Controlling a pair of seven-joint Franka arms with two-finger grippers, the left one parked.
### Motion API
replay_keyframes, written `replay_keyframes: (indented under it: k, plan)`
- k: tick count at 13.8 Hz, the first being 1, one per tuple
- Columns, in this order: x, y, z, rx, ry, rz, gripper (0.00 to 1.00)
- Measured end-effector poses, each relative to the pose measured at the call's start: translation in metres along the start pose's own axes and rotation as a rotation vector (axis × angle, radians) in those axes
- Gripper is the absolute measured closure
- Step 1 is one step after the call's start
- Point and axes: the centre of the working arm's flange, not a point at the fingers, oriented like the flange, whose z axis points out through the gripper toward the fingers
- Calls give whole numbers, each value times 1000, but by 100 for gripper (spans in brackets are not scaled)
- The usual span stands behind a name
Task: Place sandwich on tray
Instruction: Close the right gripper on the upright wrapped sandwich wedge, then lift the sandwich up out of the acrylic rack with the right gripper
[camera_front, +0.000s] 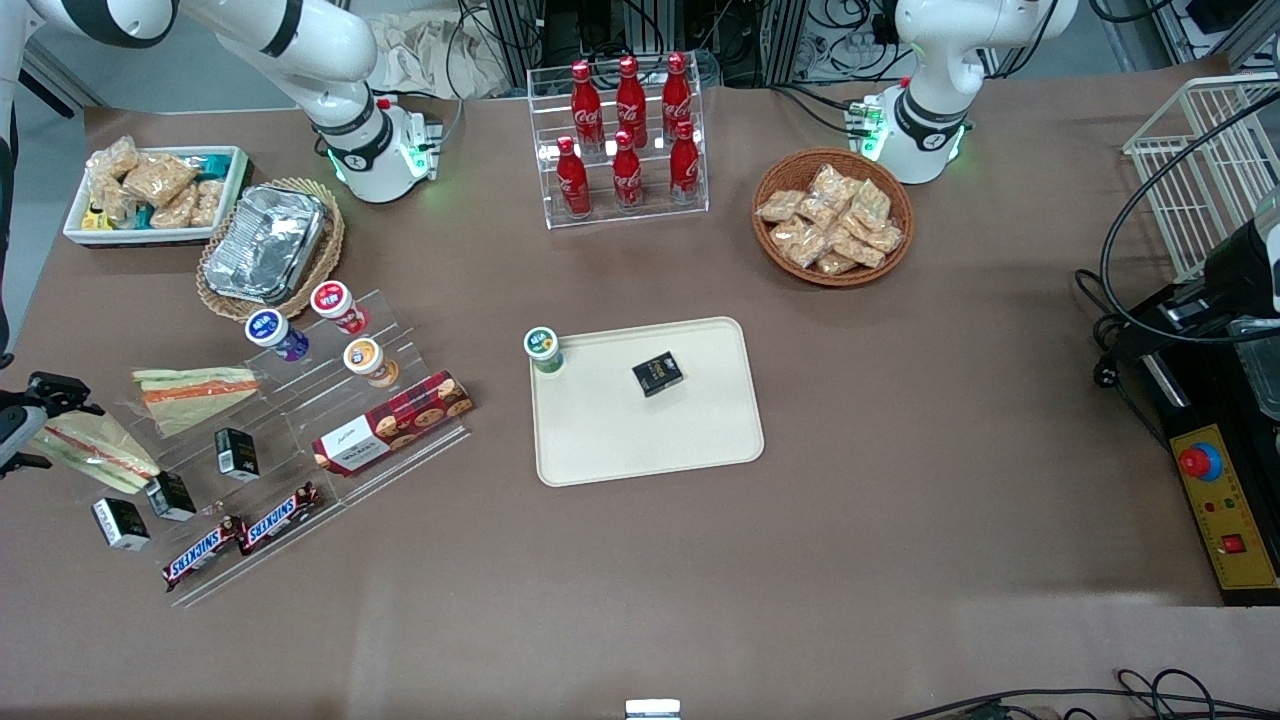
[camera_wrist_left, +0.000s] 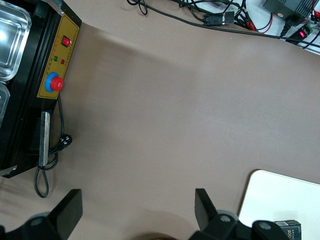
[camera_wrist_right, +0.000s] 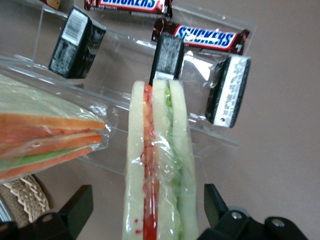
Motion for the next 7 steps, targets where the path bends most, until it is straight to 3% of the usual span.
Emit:
replay_keyframes:
  k: [5,7]
  plan:
    - [-9,5,22,33,-10,12,5]
    - [-9,5,22,31,-10,12,28]
